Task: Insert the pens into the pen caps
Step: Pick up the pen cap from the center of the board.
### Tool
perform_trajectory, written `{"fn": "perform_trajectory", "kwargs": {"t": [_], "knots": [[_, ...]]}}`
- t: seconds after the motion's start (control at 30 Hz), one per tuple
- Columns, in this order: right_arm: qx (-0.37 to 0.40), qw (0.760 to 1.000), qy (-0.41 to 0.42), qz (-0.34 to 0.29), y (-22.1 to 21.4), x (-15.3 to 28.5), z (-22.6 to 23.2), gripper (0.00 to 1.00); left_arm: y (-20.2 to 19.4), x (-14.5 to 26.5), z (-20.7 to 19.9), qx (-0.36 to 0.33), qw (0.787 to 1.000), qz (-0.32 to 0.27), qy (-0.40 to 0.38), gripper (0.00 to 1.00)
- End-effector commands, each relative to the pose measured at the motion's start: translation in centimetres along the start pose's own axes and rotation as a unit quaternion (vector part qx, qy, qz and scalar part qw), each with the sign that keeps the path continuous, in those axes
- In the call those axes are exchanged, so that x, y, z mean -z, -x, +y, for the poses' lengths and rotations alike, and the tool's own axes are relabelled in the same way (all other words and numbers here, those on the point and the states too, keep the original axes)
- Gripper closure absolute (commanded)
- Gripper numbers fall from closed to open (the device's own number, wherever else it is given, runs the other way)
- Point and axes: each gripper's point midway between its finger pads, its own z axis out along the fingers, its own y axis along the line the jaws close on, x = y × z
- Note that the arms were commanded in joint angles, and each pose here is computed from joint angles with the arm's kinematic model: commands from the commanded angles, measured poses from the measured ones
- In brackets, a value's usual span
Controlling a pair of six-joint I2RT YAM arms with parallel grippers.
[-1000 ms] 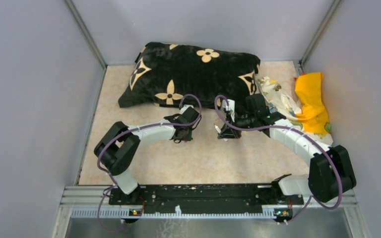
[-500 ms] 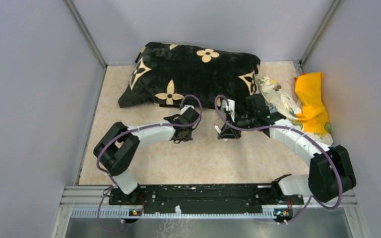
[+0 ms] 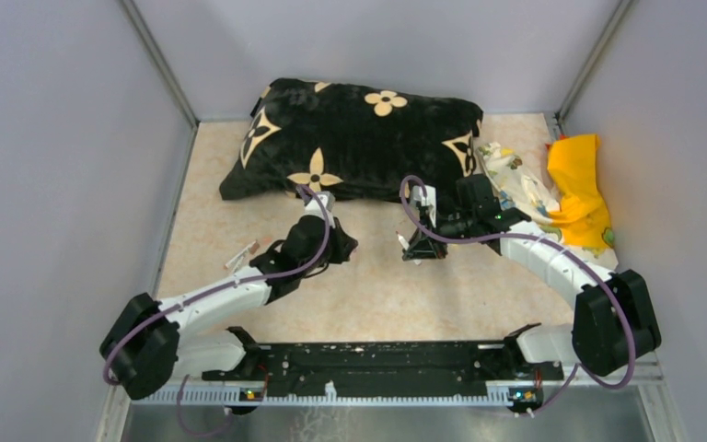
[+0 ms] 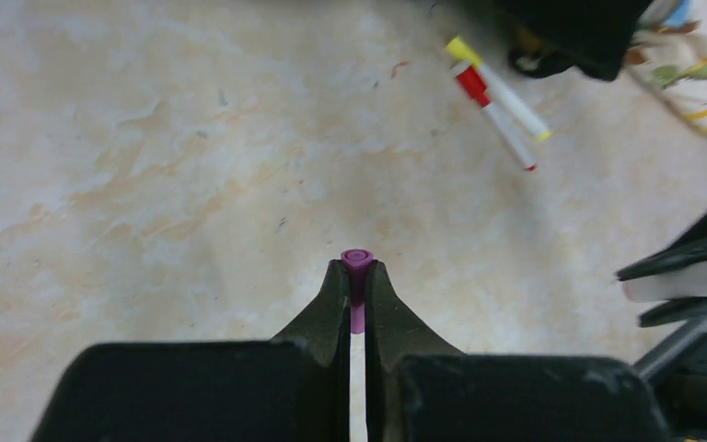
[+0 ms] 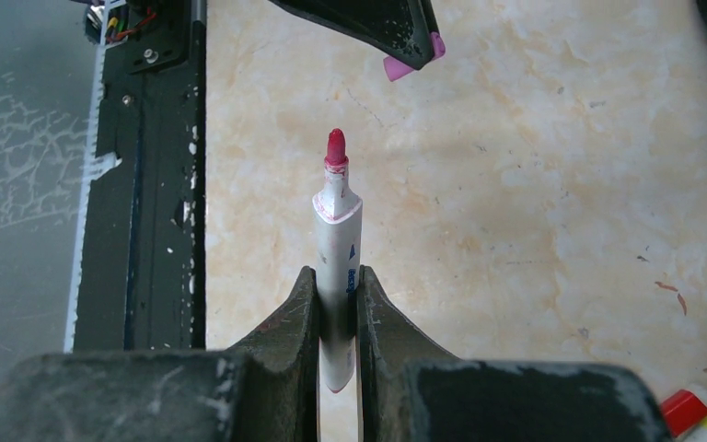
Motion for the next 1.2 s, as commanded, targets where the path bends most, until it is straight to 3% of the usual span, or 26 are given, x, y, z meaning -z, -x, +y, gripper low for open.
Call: {"fn": "perform_trajectory", "kwargs": {"t": [0.0,0.3,0.5,0.7,1.17], "knots": [[0.042,0.998,0.019,-0.032,2.6,0.6,0.6,1.0,3.6,1.6,-3.3,0.04,0.99,-0.093,-0.094,1.0],[0.052,0.997,0.043,-0.037,2.8,0.7,1.5,1.0,6.2,6.1,-5.3,0.065,0.954,-0.206,-0.208,1.0],[0.05,0.997,0.052,-0.039,2.8,0.6,1.8,1.0,6.8,8.4,-6.6,0.055,0.931,-0.241,-0.269,1.0],[0.045,0.996,0.059,-0.041,2.7,0.5,1.9,1.0,7.7,11.7,-8.4,0.059,0.887,-0.288,-0.356,1.0],[0.041,0.995,0.076,-0.05,3.0,0.5,2.5,1.0,9.4,12.1,-11.4,0.055,0.849,-0.312,-0.422,1.0]]}}
